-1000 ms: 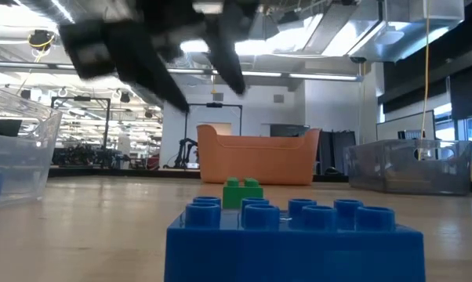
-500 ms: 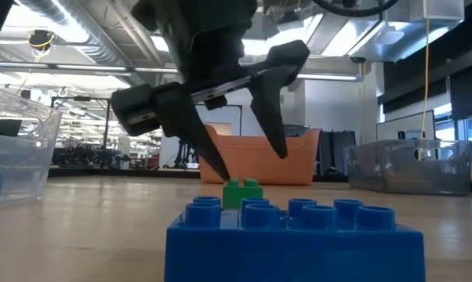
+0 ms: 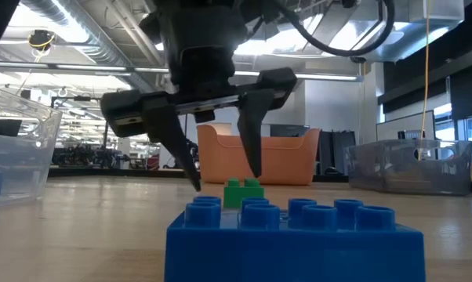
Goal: Sort & place blocks by color
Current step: Put the green 8 stud game piece into the orange bin
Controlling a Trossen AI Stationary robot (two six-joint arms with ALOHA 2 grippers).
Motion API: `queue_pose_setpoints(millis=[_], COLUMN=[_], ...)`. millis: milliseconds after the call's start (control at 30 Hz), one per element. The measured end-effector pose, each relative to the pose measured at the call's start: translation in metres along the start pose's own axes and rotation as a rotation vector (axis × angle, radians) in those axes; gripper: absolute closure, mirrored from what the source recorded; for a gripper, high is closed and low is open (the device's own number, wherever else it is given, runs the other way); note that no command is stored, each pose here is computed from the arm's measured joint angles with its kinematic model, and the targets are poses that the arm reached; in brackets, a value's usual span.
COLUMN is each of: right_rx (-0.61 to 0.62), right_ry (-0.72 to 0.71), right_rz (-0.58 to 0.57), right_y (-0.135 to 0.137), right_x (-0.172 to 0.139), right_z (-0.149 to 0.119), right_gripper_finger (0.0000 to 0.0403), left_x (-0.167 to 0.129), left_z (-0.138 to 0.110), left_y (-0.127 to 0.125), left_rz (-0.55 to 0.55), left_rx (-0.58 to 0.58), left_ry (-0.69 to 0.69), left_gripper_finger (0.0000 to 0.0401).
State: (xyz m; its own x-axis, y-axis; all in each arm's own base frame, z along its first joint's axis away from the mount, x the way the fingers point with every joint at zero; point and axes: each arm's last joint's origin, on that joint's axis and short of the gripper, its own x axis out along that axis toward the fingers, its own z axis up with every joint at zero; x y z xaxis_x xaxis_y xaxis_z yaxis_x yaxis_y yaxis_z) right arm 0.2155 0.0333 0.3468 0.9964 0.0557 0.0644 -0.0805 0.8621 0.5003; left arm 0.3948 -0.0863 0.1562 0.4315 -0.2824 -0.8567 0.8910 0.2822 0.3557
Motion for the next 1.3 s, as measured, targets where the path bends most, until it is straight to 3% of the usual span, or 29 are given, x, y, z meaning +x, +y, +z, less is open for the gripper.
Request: queue_pose_setpoints(millis=[233,433,700,867,1067,1300], right_rx=[-0.002,0.001,0.002,0.002,0.002,0.006], right_ry=[0.000,-0.001,-0.012,-0.012,-0.012,-0.013], right_rz=[0.000,0.000,0.005,0.005,0.005,0.006], right_y=[0.000,0.000,0.001,0.001,0.001,0.001], right_x=[0.000,0.000,0.000,0.000,0.000,0.000], right_z=[0.000,0.000,0.001,0.001,0.001,0.001], right_gripper_finger=[0.0004,0.0004,0.0004,0.0004,0.0004,0.0004], left_x=[-0.002,0.011,0.017,0.017,0.017,-0.001], left_z=[-0.005,-0.013,-0.014,-0.015,-0.014,-0.015], left_y=[0.009,0.003,0.004,0.004,0.003,-0.005], left_rz=[0.057,-0.012,-0.006,-0.009,-0.019,-0.111], left_rx=[0.041,0.022,0.036,-0.047,-0.195,-0.375], left_ry=[-0.029,-0.022,-0.023,-0.007,-0.019,0.027], left_gripper_finger=[0.0151,0.0151,0.0153,0.0184,0.0278,0.0278])
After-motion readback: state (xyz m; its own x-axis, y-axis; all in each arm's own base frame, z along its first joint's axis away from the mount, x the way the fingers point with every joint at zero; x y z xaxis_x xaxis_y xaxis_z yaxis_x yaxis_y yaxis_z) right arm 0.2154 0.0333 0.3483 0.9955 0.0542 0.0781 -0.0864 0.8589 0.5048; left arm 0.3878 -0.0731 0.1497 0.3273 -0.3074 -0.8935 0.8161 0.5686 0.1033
